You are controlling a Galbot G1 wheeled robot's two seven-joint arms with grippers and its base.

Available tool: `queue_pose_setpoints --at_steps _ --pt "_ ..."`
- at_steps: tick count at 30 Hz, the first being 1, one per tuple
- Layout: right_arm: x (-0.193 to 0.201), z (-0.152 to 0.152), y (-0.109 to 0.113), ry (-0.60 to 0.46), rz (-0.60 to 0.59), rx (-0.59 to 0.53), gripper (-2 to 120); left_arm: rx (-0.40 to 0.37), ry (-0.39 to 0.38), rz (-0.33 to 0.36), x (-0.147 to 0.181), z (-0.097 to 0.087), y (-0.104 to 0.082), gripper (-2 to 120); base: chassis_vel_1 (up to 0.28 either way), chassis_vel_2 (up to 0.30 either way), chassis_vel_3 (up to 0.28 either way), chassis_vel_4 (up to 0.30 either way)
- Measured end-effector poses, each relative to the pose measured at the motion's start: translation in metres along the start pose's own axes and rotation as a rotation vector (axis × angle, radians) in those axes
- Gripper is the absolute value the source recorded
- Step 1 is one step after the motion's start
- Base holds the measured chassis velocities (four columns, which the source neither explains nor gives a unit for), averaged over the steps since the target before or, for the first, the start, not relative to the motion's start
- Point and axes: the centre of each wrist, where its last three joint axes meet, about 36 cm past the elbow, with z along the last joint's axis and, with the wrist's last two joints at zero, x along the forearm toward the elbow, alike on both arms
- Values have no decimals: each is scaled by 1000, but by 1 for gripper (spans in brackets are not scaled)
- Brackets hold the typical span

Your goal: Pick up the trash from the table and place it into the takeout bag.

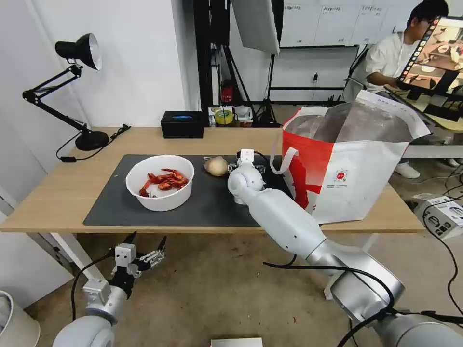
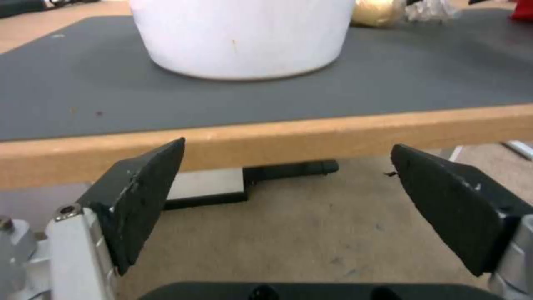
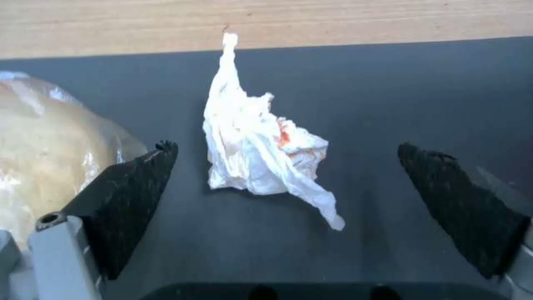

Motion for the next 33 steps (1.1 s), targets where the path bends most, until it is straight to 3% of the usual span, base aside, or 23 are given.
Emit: queue_pose_setpoints --at_steps 33 --pt "-17 -2 -4 25 -33 36 100 13 -3 -4 2 2 -1 100 0 0 0 0"
